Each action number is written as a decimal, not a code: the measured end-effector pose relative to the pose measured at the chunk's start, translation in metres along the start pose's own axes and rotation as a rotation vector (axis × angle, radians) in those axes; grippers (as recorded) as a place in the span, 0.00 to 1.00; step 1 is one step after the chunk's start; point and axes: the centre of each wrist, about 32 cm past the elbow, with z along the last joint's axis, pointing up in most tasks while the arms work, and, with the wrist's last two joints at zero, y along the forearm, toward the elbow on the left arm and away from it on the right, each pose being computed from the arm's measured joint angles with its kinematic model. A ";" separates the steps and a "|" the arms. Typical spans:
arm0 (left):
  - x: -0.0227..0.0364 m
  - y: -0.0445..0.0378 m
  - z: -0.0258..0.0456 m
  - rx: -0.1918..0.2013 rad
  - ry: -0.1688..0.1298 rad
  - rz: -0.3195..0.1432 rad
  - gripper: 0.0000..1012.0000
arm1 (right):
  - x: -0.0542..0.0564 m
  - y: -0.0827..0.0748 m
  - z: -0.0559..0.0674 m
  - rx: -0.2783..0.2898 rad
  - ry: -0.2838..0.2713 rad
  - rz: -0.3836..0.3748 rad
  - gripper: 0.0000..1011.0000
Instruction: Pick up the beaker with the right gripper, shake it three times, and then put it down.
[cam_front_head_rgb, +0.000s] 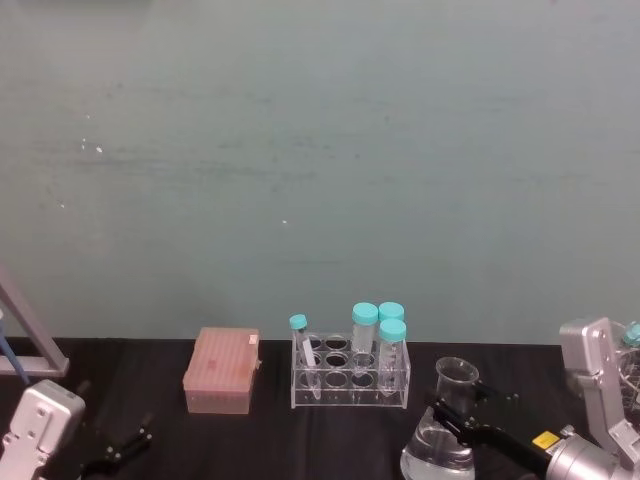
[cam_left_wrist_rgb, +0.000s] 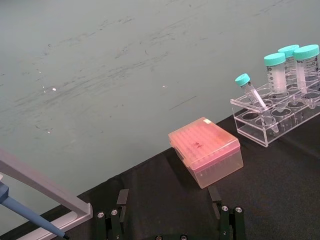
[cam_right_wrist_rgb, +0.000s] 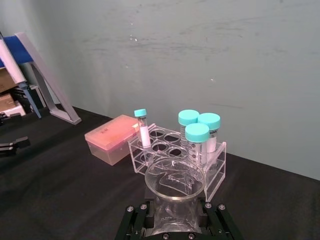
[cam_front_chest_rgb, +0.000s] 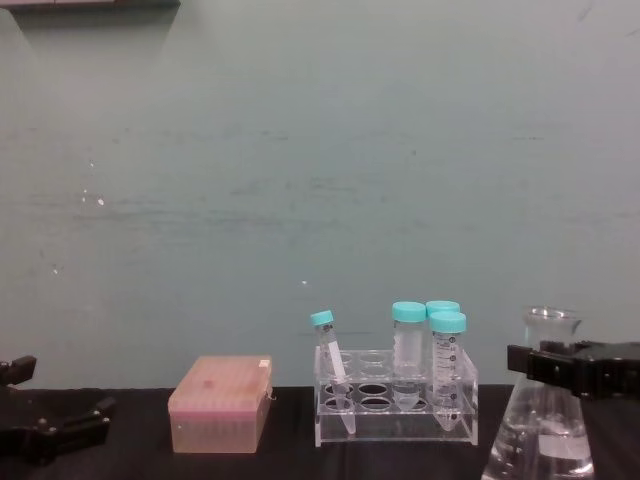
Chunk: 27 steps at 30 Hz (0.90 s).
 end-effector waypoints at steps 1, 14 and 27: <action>0.0000 0.0000 0.0000 0.000 0.000 0.000 0.99 | 0.000 -0.001 -0.001 -0.002 0.002 -0.003 0.45; 0.0000 0.0000 0.0000 0.000 0.000 0.000 0.99 | 0.002 0.000 -0.002 -0.002 0.010 -0.007 0.45; 0.0000 0.0000 0.0000 0.000 0.000 0.000 0.99 | 0.002 0.003 -0.004 0.005 0.016 0.003 0.45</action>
